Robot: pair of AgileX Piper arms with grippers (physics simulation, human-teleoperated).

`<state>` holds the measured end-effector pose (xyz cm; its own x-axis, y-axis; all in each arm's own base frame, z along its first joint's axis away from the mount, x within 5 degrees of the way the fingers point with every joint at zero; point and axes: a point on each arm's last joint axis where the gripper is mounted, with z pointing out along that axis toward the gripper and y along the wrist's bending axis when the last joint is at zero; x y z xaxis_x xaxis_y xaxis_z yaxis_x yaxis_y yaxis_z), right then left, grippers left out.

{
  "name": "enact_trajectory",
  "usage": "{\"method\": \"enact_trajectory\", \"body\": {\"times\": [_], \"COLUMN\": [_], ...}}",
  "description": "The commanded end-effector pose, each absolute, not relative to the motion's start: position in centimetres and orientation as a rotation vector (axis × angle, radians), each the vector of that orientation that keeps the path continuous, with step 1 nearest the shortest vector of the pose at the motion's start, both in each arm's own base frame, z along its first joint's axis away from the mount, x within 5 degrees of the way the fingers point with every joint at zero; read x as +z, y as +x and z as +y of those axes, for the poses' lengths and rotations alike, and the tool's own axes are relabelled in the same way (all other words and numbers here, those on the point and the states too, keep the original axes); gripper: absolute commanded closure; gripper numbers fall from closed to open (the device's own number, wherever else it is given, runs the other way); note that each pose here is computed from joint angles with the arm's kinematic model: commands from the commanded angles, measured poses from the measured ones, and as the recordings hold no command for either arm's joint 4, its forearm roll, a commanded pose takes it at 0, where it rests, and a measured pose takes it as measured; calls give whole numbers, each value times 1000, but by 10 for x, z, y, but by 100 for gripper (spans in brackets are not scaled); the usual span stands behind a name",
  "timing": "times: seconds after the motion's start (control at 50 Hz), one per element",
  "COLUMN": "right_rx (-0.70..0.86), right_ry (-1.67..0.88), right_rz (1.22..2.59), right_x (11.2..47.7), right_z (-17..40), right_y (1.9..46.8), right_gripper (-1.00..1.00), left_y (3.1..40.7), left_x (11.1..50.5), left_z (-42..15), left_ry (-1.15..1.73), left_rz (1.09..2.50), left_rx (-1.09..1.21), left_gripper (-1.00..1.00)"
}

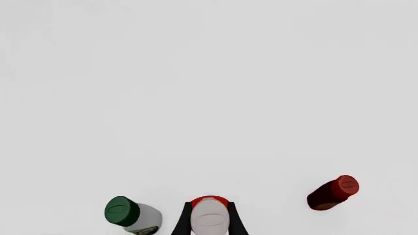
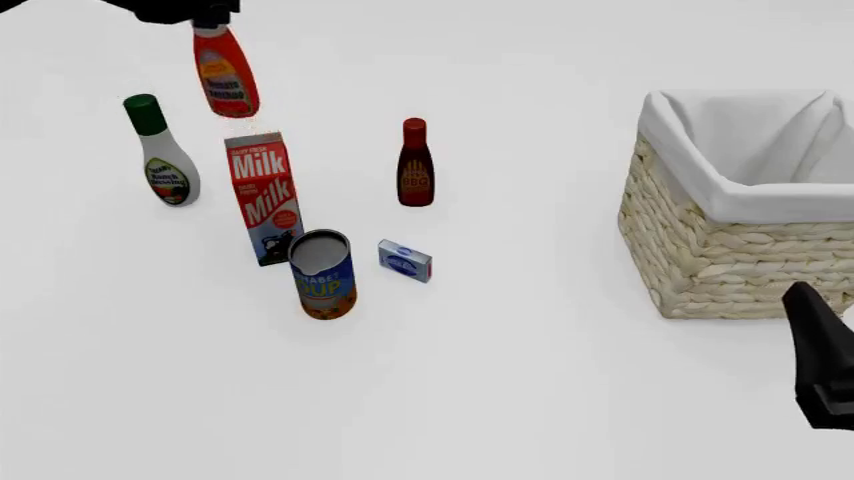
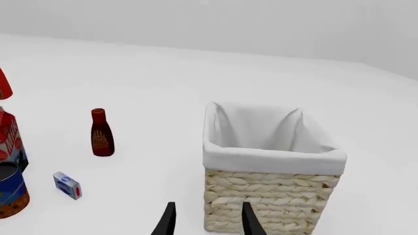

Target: Pick the ketchup and place it in the basket.

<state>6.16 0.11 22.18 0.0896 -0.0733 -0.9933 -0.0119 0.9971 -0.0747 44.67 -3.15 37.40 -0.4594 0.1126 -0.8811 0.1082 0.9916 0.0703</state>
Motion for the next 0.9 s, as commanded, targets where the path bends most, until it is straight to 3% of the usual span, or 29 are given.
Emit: {"method": "enact_trajectory", "body": {"times": [0.02, 0.3, 0.48, 0.9], "right_rx": [-60, 22, 79, 246], "right_ry": [-157, -252, -359, -559], "right_rz": [1411, 1391, 1337, 1323], "right_x": [239, 270, 293, 326], "right_z": [4, 10, 17, 47], "right_y": [51, 52, 54, 77], "right_gripper": [-100, -100, -100, -100], "left_y": [415, 360, 301, 240], "left_x": [416, 440, 460, 466], "left_z": [-35, -68, -97, -112], "left_ry": [186, 276, 397, 546], "left_rz": [1995, 2004, 1991, 1966], "left_rx": [11, -64, -144, -208], "left_gripper": [100, 100, 100, 100]}}
